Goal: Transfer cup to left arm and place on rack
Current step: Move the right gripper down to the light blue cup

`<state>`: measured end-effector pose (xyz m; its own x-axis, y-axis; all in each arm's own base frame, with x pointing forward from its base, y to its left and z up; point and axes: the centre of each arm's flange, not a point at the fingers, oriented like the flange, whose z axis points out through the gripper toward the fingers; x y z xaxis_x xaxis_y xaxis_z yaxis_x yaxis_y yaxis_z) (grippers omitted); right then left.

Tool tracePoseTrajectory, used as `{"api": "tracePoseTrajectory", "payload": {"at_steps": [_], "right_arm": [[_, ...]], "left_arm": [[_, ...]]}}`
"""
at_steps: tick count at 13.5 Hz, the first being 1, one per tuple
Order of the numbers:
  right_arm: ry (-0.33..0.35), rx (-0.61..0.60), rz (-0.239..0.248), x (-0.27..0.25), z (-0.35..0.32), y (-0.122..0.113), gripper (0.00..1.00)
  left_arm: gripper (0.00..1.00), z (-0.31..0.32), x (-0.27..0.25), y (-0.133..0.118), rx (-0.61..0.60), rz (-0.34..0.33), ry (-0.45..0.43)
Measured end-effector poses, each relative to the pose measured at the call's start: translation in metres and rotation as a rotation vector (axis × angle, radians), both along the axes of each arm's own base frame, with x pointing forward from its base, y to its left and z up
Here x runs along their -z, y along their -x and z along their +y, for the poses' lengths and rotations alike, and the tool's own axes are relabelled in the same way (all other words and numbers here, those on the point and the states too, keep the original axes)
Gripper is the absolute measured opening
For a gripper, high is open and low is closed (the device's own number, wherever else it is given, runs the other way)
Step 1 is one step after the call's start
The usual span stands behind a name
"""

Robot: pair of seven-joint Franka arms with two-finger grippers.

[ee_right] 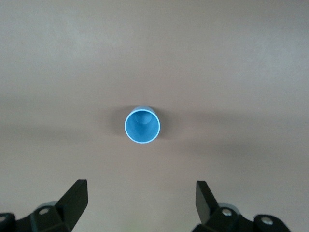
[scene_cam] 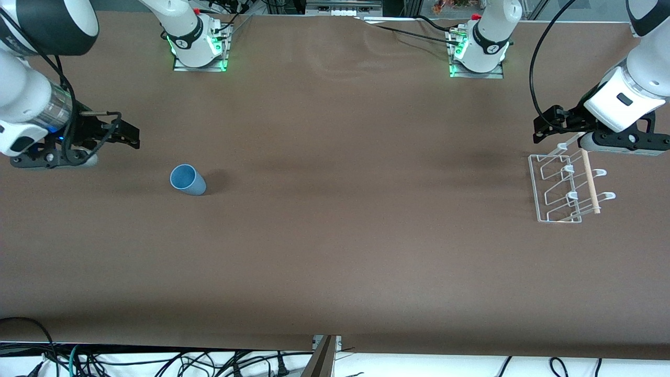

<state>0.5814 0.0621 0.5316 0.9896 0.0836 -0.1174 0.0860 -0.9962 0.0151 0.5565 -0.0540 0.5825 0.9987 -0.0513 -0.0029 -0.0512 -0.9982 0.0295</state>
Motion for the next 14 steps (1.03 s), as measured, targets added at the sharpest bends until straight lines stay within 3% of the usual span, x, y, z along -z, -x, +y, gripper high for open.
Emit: {"api": "tracePoseTrajectory", "payload": {"at_steps": [10, 14], "right_arm": [[-0.012, -0.099, 0.080, 0.171, -0.031, -0.021, 0.99], [-0.012, -0.104, 0.167, 0.233, -0.032, -0.023, 0.99]], "left_arm": [[1.00, 0.000, 0.000, 0.000, 0.000, -0.001, 0.000], [1.00, 0.000, 0.000, 0.000, 0.001, -0.001, 0.000]]}}
